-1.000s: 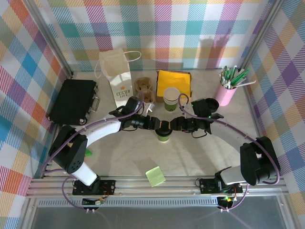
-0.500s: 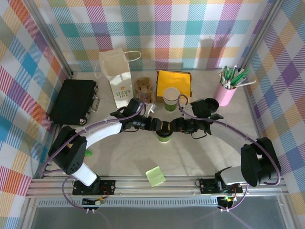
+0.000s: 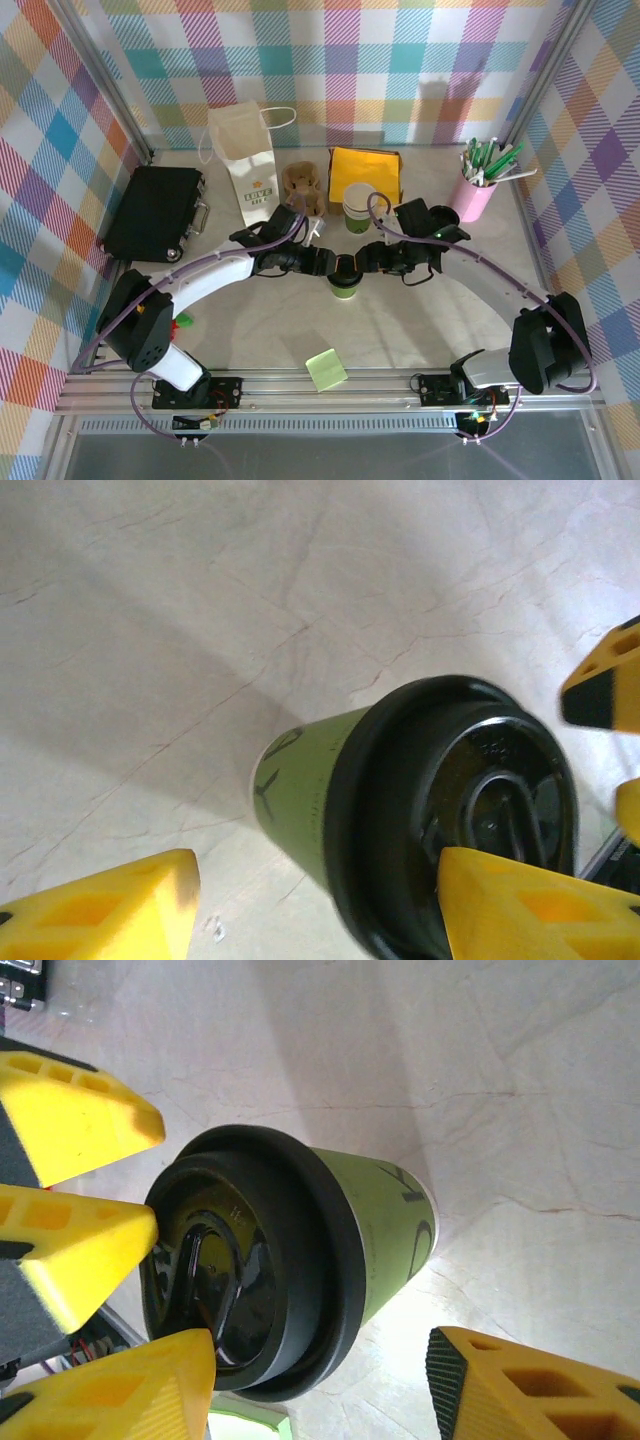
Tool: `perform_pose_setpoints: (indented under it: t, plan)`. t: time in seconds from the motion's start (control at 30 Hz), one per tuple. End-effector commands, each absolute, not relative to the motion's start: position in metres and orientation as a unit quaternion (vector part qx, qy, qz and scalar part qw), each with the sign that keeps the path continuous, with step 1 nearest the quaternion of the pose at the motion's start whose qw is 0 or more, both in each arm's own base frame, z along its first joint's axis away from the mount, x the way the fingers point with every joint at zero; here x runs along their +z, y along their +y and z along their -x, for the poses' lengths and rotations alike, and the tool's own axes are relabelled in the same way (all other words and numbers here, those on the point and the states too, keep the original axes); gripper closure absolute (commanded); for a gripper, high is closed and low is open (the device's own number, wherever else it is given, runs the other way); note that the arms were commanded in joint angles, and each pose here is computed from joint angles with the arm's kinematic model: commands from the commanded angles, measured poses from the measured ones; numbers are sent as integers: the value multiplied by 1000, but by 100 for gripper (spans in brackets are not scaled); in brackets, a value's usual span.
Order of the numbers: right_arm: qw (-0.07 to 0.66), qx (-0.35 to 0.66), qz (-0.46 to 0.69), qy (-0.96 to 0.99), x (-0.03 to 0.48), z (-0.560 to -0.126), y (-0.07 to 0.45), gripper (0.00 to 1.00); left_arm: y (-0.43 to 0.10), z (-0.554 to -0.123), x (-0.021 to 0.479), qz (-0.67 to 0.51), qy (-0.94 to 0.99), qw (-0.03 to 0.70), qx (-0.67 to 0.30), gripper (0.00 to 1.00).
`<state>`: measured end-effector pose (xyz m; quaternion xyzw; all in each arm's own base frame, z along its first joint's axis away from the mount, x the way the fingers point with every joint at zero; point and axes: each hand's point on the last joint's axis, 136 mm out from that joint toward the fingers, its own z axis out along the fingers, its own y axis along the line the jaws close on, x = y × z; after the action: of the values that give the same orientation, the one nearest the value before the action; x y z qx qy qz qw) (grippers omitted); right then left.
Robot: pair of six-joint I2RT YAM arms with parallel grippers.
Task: Pack the takeout coffee
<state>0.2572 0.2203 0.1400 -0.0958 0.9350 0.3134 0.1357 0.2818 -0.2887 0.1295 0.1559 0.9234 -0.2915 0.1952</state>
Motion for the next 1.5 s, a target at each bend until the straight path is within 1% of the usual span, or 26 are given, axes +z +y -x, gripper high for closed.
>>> perform_pose_setpoints:
  t: [0.0, 0.1, 0.27, 0.37, 0.47, 0.57, 0.6, 0.63, 0.67, 0.77, 0.9, 0.97, 1.03, 1.13, 1.2, 1.47]
  plan:
    - [150, 278, 114, 942, 154, -253, 211, 39, -270, -287, 157, -148, 919, 228, -285, 34]
    - [164, 275, 122, 939, 164, -251, 210, 35, -260, -288, 172, -139, 910, 244, -306, 31]
    - [184, 258, 135, 939, 180, -246, 214, 33, -231, -288, 197, -120, 907, 282, -289, 32]
    - [198, 218, 137, 946, 187, -245, 215, 31, -206, -288, 214, -93, 903, 321, -270, 32]
    - [211, 185, 148, 948, 192, -243, 223, 28, -181, -282, 230, -76, 897, 363, -241, 32]
    - [214, 155, 166, 950, 191, -241, 232, 22, -165, -272, 242, -69, 890, 390, -226, 31]
    - [213, 143, 166, 952, 190, -242, 234, 15, -160, -269, 246, -67, 887, 398, -222, 31]
    - [210, 137, 164, 954, 189, -243, 236, 13, -156, -265, 250, -66, 885, 405, -219, 31]
    - [208, 133, 159, 956, 187, -244, 238, 4, -153, -263, 253, -66, 882, 412, -217, 31]
    - [197, 125, 149, 961, 181, -244, 246, 1, -145, -256, 259, -66, 877, 428, -210, 30]
    - [195, 118, 143, 963, 177, -246, 256, 1, -142, -252, 259, -69, 877, 429, -206, 29]
    - [188, 102, 116, 970, 175, -249, 254, 1, -142, -252, 257, -70, 878, 427, -205, 29]
    - [180, 93, 130, 971, 175, -248, 259, 1, -142, -252, 255, -70, 878, 426, -205, 29]
    - [208, 59, 134, 967, 177, -249, 256, 1, -142, -252, 254, -69, 877, 428, -207, 29]
    - [218, 57, 133, 965, 176, -250, 256, 1, -143, -252, 253, -69, 877, 428, -210, 29]
    - [211, 53, 144, 965, 167, -250, 267, 1, -142, -251, 254, -70, 874, 432, -209, 29]
